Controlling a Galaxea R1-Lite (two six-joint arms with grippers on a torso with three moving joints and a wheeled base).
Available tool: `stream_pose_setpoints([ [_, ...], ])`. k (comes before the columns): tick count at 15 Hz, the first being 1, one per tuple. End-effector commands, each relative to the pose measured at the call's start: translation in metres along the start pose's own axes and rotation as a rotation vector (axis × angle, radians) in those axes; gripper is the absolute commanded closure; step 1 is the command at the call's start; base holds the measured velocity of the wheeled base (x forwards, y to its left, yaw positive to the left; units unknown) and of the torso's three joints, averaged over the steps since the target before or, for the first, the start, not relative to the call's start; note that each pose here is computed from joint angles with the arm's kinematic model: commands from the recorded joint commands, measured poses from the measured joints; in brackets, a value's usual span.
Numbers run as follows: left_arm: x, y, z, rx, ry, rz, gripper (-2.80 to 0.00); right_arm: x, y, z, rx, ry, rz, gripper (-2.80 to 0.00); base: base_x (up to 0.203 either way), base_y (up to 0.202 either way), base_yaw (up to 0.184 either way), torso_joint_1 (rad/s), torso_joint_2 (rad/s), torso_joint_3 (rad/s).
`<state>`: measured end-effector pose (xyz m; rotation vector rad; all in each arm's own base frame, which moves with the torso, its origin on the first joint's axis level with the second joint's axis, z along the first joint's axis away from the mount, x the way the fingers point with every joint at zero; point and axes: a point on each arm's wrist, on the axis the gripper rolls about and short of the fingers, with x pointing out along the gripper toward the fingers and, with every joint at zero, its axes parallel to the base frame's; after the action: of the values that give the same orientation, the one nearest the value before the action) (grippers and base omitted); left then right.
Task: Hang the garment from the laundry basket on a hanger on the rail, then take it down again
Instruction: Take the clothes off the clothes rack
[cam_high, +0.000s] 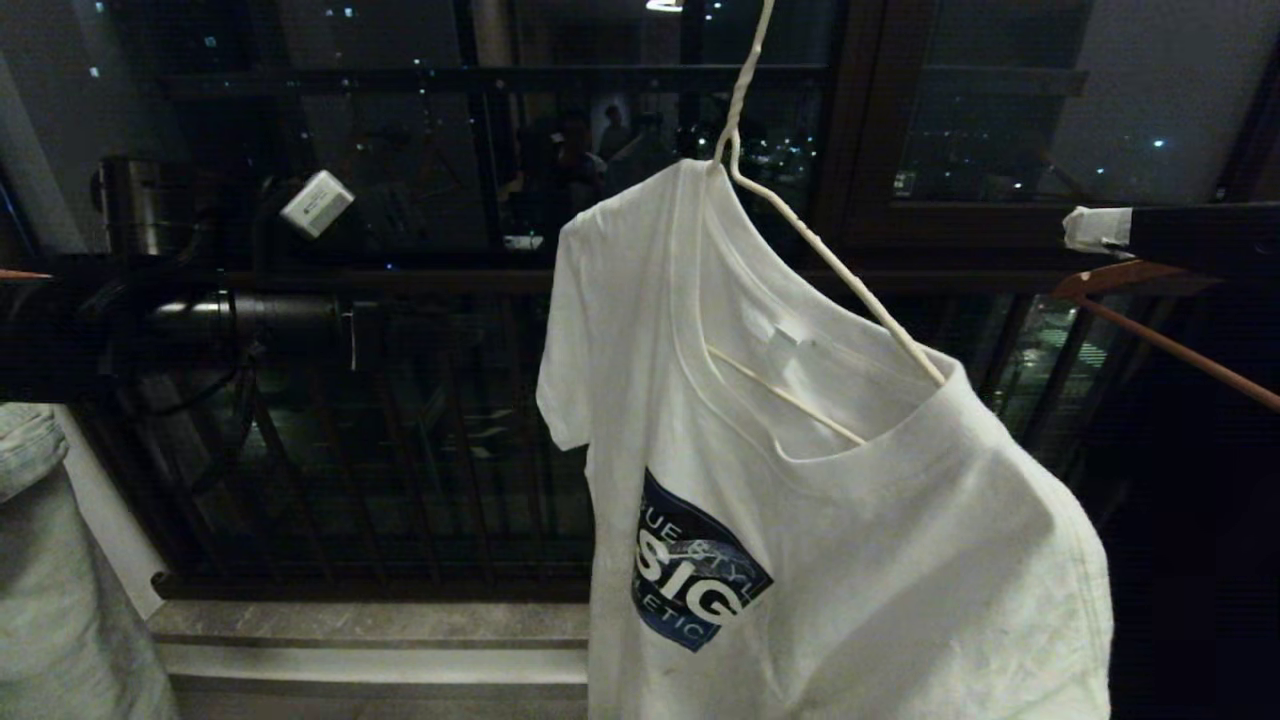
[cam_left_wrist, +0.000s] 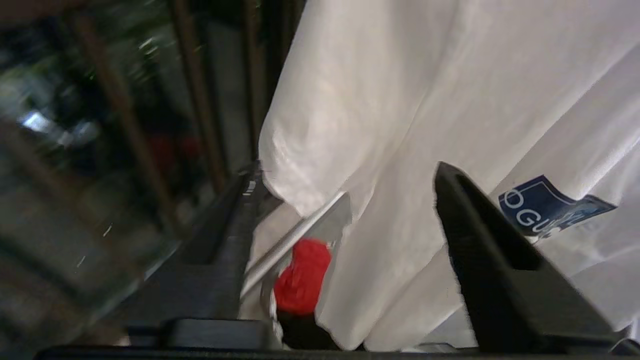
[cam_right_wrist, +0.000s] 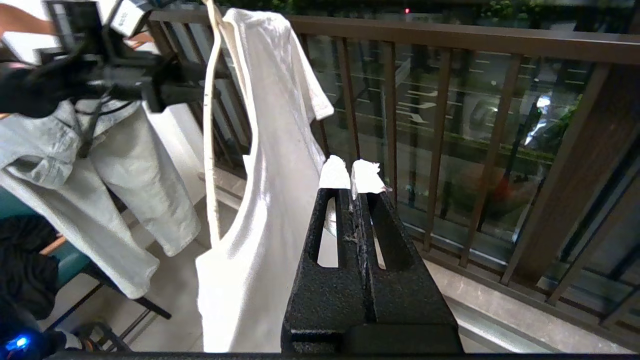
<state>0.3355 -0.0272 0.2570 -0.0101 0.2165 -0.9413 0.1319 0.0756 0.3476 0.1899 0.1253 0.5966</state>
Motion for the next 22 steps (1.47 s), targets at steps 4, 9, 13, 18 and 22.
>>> stream_pose_setpoints([
  [4, 0.049, 0.060, -0.022, -0.003, -0.013, -0.217, -2.80, 0.000, 0.000, 0.000, 0.001, 0.002, 0.000, 0.00, 0.000, 0.000, 0.000, 0.000, 0.00, 0.000],
  [9, 0.038, -0.025, -0.022, -0.156, 0.131, -0.301, -2.80, -0.001, 0.000, 0.001, 0.001, -0.003, 0.001, 0.00, 0.000, 0.000, 0.000, 0.000, 0.00, 0.000],
  [13, 0.058, -0.104, -0.023, -0.252, 0.288, -0.211, -2.80, -0.001, 0.000, 0.000, 0.001, -0.003, 0.001, 0.00, 0.000, 0.000, 0.000, 0.000, 0.00, 0.000],
  [18, 0.064, -0.151, -0.020, -0.260, 0.314, -0.303, -2.80, -0.001, 0.000, 0.000, 0.001, -0.002, 0.001, 0.00, 0.000, 0.000, 0.000, 0.000, 0.00, 0.000],
  [22, 0.069, -0.178, -0.014, -0.284, 0.324, -0.308, -2.80, -0.001, 0.000, 0.000, 0.001, -0.003, 0.001, 0.00, 0.000, 0.000, 0.000, 0.000, 0.00, 0.000],
])
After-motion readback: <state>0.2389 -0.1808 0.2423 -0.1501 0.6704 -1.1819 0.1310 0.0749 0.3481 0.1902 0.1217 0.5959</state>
